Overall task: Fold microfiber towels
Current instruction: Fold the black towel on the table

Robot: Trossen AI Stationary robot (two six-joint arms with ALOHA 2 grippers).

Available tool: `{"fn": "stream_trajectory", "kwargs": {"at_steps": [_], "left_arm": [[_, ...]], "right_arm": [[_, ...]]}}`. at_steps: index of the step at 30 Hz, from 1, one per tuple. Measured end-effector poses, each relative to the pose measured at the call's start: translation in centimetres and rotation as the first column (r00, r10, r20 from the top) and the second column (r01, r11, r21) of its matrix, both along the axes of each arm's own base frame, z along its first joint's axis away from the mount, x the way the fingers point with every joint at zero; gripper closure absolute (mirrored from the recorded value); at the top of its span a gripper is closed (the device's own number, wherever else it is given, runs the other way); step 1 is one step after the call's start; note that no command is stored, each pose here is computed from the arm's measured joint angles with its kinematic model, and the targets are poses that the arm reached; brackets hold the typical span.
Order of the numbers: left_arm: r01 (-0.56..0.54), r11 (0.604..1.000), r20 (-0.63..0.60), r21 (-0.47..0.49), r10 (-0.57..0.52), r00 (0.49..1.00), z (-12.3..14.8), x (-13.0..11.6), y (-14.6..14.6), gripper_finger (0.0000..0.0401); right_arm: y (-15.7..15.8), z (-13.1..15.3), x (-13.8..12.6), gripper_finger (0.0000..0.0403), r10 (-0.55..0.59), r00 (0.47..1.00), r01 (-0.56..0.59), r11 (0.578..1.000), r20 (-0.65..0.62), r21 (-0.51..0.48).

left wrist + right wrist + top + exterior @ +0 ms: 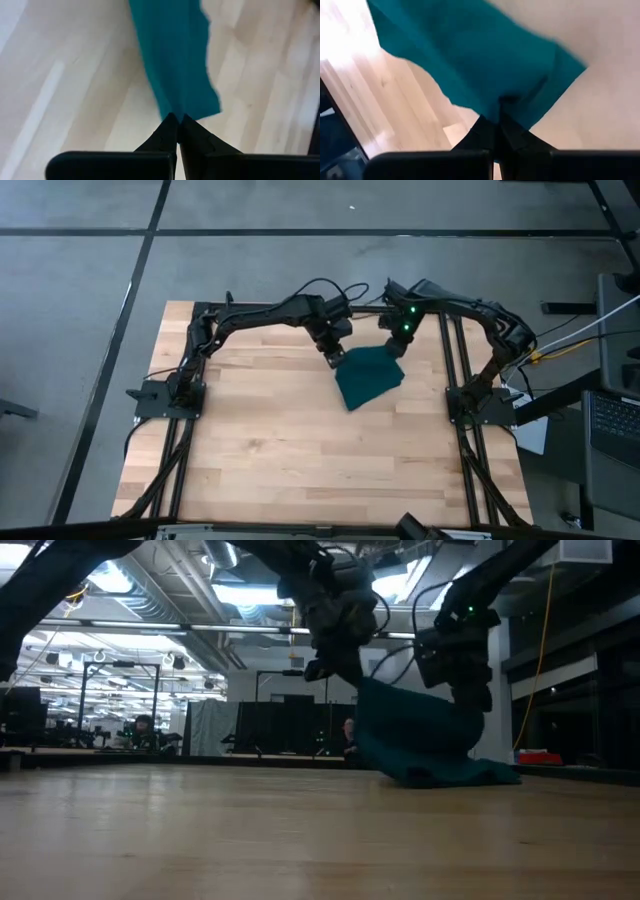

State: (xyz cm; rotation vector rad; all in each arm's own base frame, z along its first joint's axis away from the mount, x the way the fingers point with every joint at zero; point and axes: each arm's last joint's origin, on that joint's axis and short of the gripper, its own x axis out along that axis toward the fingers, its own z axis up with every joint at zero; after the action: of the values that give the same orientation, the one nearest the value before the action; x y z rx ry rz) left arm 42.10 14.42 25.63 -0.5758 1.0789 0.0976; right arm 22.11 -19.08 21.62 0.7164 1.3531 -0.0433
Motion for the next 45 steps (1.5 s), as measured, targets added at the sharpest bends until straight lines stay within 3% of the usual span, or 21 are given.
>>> {"fn": "stream_trajectory", "kwargs": {"at_steps": [4,9,15,20,28,36,40,43,45], "left_arm": [[-0.019,1.0,0.043,-0.023,0.02,0.999,0.3,0.8,-1.1,0.0399],[-0.036,0.999,0.047,-0.036,0.038,0.998,0.3,1.0,-1.3,0.0394],[-0.033,0.999,0.061,-0.034,0.035,0.997,0.4,1.1,-1.4,0.0352],[-0.026,0.999,0.082,-0.027,0.028,0.996,0.5,1.3,-1.4,0.0343],[-0.075,0.995,0.131,-0.068,0.084,0.988,0.9,2.0,-1.9,0.0358],[-0.084,0.993,0.213,-0.086,0.1,0.972,1.4,3.0,-2.5,0.0375],[-0.096,0.995,0.21,-0.038,0.102,0.972,1.3,2.7,-1.6,0.0379],[-0.178,0.982,0.146,0.059,0.168,0.975,0.2,2.1,-0.4,0.0378],[-0.192,0.978,0.091,0.086,0.184,0.979,-1.2,1.7,0.4,0.0378]], "right_arm": [[0.9,-1.6,-0.6,0.0402,0.014,0.999,-0.012,0.999,-0.039,0.044],[0.9,-2.2,-0.7,0.0392,0.022,0.999,-0.021,0.999,-0.028,0.032],[0.6,-2.2,-0.9,0.0299,-0.007,0.999,0.008,0.999,-0.031,0.036],[0.7,-1.9,-1.0,0.0219,-0.013,1.0,0.013,0.999,-0.024,0.04],[1.6,0.4,-2.0,0.0157,-0.02,1.0,0.02,1.0,-0.003,0.014],[2.3,2.0,-2.8,0.0176,-0.032,0.999,0.032,0.999,0.018,-0.028],[1.7,2.3,-2.1,0.0199,-0.065,0.993,0.074,0.994,0.098,-0.085],[1.4,2.1,-1.2,0.024,-0.107,0.988,0.122,0.983,0.114,-0.138],[1.3,1.9,-0.7,0.0292,-0.122,0.985,0.141,0.978,0.125,-0.154]]}}
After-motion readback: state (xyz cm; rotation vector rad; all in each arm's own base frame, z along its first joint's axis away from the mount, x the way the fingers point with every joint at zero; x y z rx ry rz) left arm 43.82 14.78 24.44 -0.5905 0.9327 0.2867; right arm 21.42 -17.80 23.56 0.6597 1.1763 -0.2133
